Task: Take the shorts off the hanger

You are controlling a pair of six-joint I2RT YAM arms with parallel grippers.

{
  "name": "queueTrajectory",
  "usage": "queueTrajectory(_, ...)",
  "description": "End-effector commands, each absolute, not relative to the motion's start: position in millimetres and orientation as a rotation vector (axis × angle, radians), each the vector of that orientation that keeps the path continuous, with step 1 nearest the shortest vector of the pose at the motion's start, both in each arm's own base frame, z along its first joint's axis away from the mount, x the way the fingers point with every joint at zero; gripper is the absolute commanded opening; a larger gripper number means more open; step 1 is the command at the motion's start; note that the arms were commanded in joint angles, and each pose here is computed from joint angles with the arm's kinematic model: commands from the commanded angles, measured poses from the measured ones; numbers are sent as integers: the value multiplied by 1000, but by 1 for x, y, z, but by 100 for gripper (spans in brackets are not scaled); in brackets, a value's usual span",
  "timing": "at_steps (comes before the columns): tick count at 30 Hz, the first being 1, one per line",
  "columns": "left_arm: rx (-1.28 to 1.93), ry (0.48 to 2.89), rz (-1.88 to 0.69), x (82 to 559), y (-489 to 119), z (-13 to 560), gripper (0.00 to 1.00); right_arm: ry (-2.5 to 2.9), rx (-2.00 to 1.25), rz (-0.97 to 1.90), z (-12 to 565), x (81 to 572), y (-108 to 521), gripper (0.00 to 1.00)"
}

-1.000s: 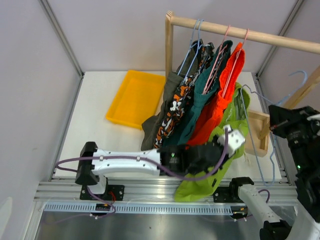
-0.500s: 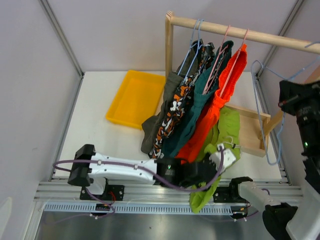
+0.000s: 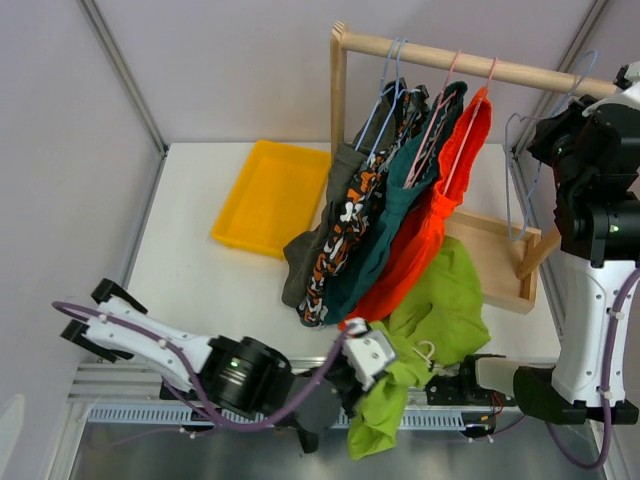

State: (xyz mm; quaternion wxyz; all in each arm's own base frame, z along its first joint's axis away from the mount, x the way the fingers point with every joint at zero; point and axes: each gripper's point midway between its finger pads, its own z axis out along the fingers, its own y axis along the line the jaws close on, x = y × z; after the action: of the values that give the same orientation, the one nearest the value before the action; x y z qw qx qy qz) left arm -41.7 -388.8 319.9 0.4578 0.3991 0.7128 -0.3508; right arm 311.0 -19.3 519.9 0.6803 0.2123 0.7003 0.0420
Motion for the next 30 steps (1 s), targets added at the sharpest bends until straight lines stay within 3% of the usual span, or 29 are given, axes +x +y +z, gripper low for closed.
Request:
queueTrajectory(1,779,1751,-771,3,-338,354,0,1536,466,128,519,315,-24,0)
queueTrajectory(10,557,1640,-639,82,-247,433,0,1591,505,132,477,297,-31,0)
queueTrajectory(11,519,1631,-620,95,-239,440,0,1595,505,135,475,295,-31,4)
queueTrajectory(12,523,1619,-630,99,-237,444,0,1598,497,142,474,292,-29,35)
queueTrajectory(13,535,1591,-610,105,-232,451,0,1597,491,149,474,286,-27,60)
queueTrajectory(15,483,1571,-583,124,-223,468,0,1620,489,153,464,283,-26,99)
queueTrajectory(19,465,1530,-423,155,-205,489,0,1637,476,160,455,265,-22,99)
queueTrajectory(26,216,1413,-216,210,-121,556,0,1657,465,220,429,238,-9,99)
queueTrajectory(30,210,1452,-85,257,-120,558,0,1681,464,262,412,227,-2,99)
